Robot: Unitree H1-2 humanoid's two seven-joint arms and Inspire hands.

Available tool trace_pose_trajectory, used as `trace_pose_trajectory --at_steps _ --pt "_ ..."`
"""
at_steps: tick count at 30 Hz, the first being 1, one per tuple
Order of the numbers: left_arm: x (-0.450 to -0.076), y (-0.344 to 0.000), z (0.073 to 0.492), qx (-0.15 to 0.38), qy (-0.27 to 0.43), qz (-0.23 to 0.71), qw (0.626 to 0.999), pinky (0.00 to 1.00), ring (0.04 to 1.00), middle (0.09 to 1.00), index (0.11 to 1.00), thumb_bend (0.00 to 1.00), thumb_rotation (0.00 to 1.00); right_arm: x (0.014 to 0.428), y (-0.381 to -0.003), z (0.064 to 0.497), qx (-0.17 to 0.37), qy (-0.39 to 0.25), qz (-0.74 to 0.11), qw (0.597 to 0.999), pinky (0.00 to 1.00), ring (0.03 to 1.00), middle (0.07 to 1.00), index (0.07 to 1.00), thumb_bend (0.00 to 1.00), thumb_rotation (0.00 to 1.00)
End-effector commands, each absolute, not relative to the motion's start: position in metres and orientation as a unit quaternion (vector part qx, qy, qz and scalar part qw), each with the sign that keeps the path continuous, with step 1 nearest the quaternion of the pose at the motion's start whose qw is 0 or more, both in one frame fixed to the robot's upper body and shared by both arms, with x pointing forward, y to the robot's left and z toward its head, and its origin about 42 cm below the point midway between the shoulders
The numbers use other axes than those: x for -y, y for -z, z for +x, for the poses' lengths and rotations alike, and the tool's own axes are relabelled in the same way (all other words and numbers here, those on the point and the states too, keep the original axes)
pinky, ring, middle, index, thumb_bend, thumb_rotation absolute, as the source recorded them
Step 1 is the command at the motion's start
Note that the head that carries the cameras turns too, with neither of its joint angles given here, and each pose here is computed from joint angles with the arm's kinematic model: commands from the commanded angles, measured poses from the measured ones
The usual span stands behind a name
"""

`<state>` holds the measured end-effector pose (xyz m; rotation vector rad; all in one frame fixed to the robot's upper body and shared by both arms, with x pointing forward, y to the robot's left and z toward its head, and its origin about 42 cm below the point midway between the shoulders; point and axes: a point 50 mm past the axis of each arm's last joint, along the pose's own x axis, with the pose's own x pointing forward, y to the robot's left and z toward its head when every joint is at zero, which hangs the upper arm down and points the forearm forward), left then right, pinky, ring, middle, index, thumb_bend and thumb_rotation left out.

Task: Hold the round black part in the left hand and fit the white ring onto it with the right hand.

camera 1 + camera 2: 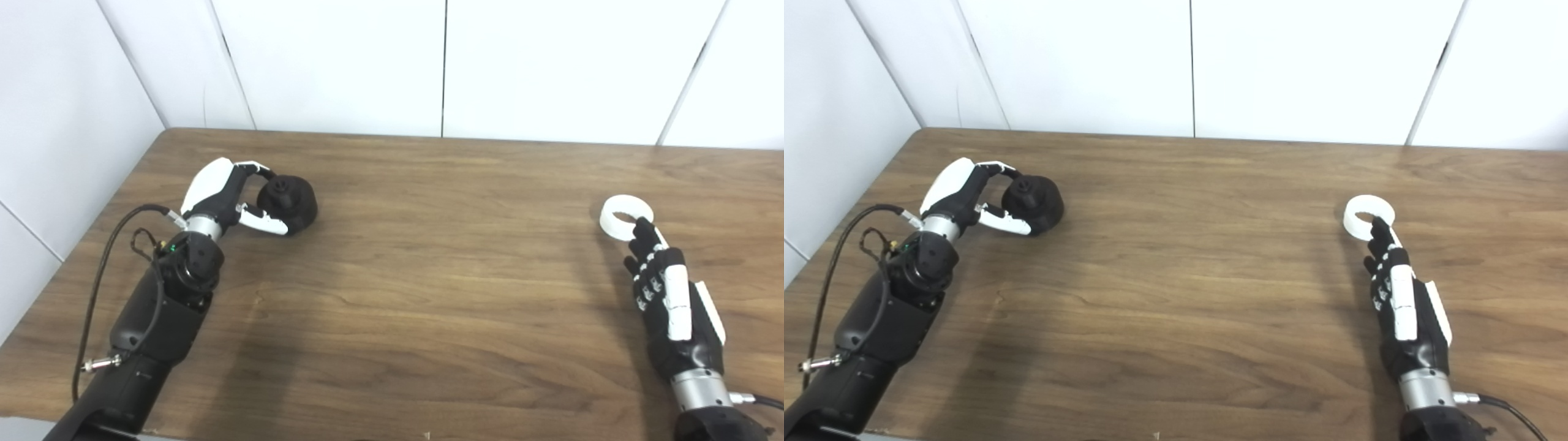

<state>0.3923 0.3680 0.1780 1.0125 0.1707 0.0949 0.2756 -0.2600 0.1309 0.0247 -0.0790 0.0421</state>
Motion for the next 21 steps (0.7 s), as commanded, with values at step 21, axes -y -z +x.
trace_pose_trajectory --at_steps 21 --pt "-0.345 -0.191 0.377 -0.039 0.007 0.492 0.869 0.86 0.945 0.870 0.629 0.83 0.17 0.254 -0.145 0.280 0.070 -0.028 0.013 0.997 1.00 1.000 0.983 0.962 0.58 1.00"
